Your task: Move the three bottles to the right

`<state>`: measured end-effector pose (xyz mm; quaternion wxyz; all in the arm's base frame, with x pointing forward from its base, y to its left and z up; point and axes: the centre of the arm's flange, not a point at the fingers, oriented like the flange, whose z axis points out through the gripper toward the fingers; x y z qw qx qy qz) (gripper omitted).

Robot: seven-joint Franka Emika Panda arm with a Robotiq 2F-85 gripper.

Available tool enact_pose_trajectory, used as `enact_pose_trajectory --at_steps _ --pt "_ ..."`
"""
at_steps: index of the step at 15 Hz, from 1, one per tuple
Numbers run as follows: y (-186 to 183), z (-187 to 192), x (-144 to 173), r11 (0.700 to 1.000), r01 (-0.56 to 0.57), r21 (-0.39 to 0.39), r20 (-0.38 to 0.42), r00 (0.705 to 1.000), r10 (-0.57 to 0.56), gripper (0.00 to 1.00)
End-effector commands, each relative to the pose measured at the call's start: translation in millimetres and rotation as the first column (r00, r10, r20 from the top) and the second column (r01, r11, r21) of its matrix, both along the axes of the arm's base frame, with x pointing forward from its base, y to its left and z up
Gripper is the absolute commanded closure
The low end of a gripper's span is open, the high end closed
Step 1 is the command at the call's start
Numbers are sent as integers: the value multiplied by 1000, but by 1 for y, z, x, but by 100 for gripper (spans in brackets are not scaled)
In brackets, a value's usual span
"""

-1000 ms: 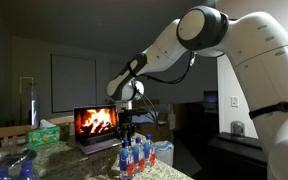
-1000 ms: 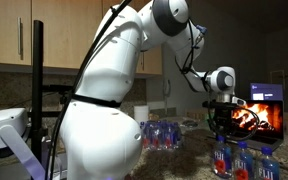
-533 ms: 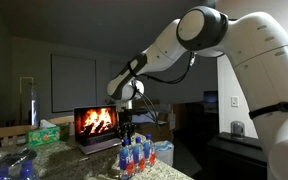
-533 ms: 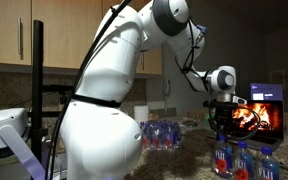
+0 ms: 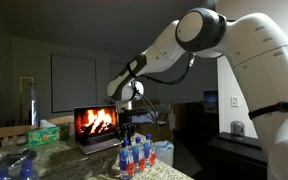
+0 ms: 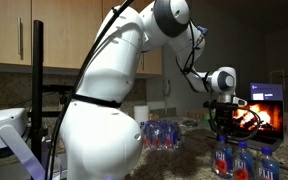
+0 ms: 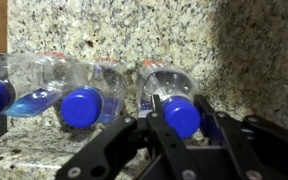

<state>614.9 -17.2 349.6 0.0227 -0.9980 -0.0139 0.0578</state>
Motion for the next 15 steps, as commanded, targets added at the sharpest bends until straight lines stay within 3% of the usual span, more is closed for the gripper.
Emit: enact_pose_trajectory --at_steps 1,6,11,15 --pt "-2 10 2 1000 11 -23 -17 1000 -12 33" --pt "-2 16 3 1000 10 -21 -10 1000 -10 3" --pt "4 43 -11 1000 -20 2 5 1000 20 0" --pt "26 105 -52 998 -63 18 71 996 61 0"
